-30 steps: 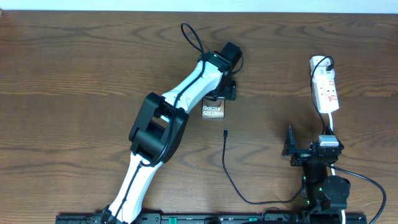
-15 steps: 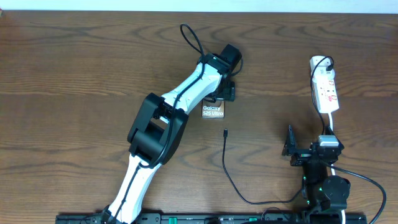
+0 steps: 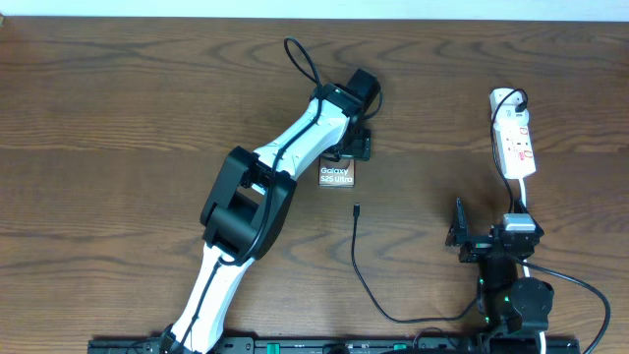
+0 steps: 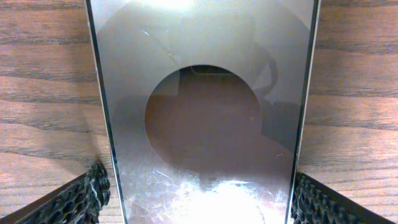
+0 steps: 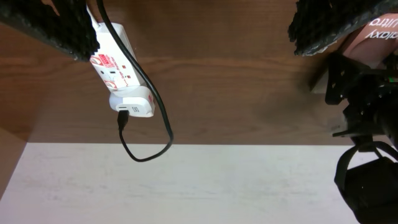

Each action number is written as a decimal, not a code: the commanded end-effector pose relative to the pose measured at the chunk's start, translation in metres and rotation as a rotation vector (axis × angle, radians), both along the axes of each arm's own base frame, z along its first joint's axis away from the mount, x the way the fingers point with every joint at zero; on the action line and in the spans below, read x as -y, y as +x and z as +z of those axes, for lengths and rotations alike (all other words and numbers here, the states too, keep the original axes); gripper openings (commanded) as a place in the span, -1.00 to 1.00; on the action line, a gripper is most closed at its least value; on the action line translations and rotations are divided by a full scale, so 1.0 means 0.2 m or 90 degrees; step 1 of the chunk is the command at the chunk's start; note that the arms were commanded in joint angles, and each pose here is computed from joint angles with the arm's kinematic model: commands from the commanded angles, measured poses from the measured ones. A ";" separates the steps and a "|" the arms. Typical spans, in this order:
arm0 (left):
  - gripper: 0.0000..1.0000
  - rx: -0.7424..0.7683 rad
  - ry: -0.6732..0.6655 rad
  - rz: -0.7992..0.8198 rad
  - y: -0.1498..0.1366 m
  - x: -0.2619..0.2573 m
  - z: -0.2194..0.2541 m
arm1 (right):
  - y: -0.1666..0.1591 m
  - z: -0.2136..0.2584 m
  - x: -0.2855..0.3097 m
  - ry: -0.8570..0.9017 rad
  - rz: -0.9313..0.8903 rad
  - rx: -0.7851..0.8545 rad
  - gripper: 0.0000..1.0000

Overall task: Plug charger to phone and switch on socket
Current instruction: 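Lower the left gripper and close it on the phone's long edges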

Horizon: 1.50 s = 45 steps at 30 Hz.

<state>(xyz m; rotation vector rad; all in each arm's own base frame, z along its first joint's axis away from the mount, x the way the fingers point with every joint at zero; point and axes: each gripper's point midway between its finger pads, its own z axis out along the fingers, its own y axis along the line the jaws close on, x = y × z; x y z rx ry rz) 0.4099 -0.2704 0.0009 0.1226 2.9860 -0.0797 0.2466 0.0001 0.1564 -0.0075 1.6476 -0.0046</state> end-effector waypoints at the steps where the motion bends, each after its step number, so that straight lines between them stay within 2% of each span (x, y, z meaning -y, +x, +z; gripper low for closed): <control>1: 0.83 -0.074 -0.005 -0.008 -0.12 -0.01 -0.15 | 0.00 0.00 0.01 0.007 -0.006 -0.001 0.98; 14: 0.83 -0.073 -0.008 -0.007 -0.12 0.00 -0.15 | 0.00 0.00 0.01 0.007 -0.006 -0.001 0.98; 20: 0.83 -0.097 -0.050 -0.013 -0.15 0.05 -0.14 | 0.00 0.00 0.01 0.007 -0.006 -0.001 0.98; 28: 0.83 -0.099 -0.050 -0.026 -0.17 0.07 -0.14 | 0.00 0.00 0.01 0.007 -0.006 -0.001 0.99; 37: 0.83 -0.058 0.018 -0.014 -0.11 -0.02 -0.14 | 0.00 0.00 0.01 0.007 -0.006 -0.001 0.98; 45: 0.83 -0.051 0.030 -0.012 -0.10 -0.03 -0.14 | 0.00 0.00 0.01 0.007 -0.006 -0.001 0.98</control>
